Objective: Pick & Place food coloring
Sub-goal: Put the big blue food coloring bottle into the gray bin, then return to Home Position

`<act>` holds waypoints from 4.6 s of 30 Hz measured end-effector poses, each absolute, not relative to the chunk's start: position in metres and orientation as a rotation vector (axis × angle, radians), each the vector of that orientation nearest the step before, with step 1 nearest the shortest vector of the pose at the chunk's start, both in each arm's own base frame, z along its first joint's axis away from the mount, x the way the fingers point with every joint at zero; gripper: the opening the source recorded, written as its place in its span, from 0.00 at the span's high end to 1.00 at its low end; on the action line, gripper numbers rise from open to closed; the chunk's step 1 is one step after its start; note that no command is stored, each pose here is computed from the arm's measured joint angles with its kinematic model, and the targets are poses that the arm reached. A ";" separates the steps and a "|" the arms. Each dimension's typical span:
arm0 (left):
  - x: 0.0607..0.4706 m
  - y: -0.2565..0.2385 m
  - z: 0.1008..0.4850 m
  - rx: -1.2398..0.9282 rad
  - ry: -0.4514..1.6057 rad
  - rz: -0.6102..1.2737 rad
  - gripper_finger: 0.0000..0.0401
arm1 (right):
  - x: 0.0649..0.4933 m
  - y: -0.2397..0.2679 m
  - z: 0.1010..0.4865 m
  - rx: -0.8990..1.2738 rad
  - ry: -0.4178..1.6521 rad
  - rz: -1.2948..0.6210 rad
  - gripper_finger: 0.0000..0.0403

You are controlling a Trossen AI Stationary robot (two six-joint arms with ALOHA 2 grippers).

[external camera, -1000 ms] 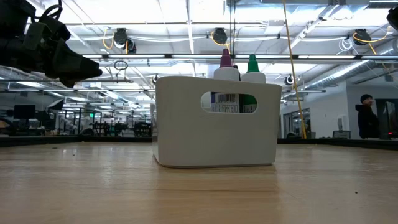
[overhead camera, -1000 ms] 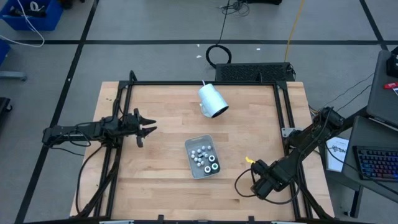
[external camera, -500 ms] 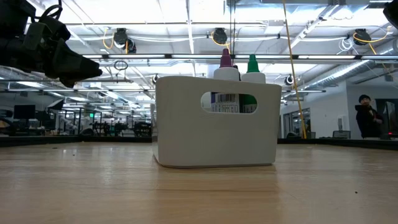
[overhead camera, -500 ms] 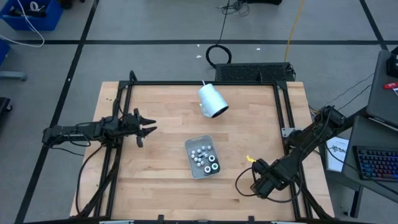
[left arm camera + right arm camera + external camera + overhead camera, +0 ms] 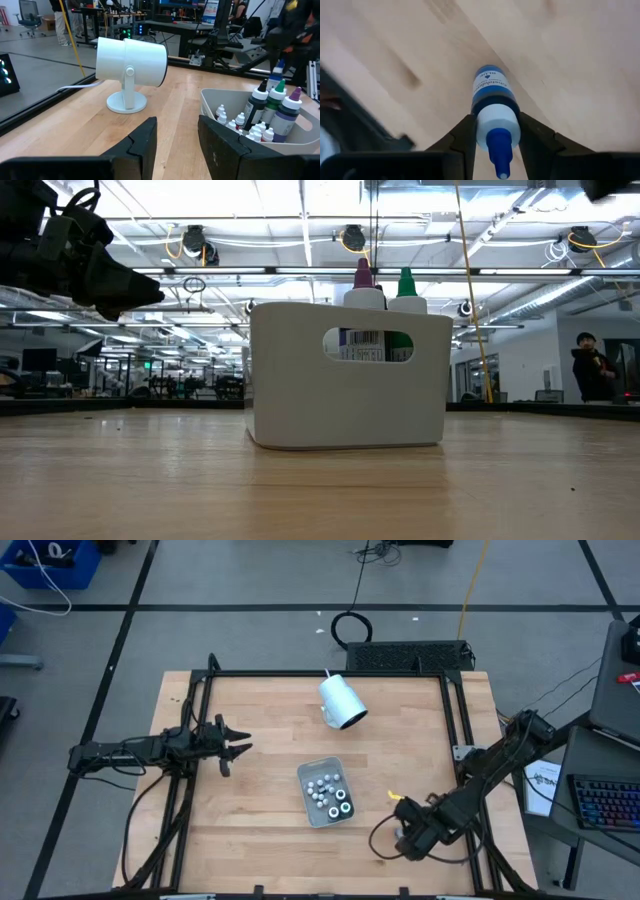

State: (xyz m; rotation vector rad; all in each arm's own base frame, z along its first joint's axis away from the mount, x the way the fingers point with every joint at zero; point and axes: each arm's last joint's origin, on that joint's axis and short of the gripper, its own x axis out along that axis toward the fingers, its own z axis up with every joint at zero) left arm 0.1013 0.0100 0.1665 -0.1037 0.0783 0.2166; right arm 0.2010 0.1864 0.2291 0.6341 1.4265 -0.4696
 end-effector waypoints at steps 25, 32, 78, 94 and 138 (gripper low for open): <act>0.101 0.010 0.167 -0.104 0.078 0.216 0.63 | 0.359 0.073 0.362 0.107 1.190 -0.015 0.74; 0.101 0.010 0.167 -0.104 0.079 0.217 0.63 | 0.399 0.074 0.333 0.052 1.368 0.025 0.74; 0.101 0.010 0.167 -0.104 0.079 0.216 0.63 | 0.415 0.099 0.282 -0.013 1.496 0.164 0.74; 0.101 0.010 0.167 -0.104 0.078 0.216 0.63 | 0.417 0.098 0.252 0.001 1.535 0.221 0.74; 0.101 0.010 0.167 -0.104 0.079 0.216 0.63 | 0.350 0.088 0.347 0.114 1.226 -0.118 0.37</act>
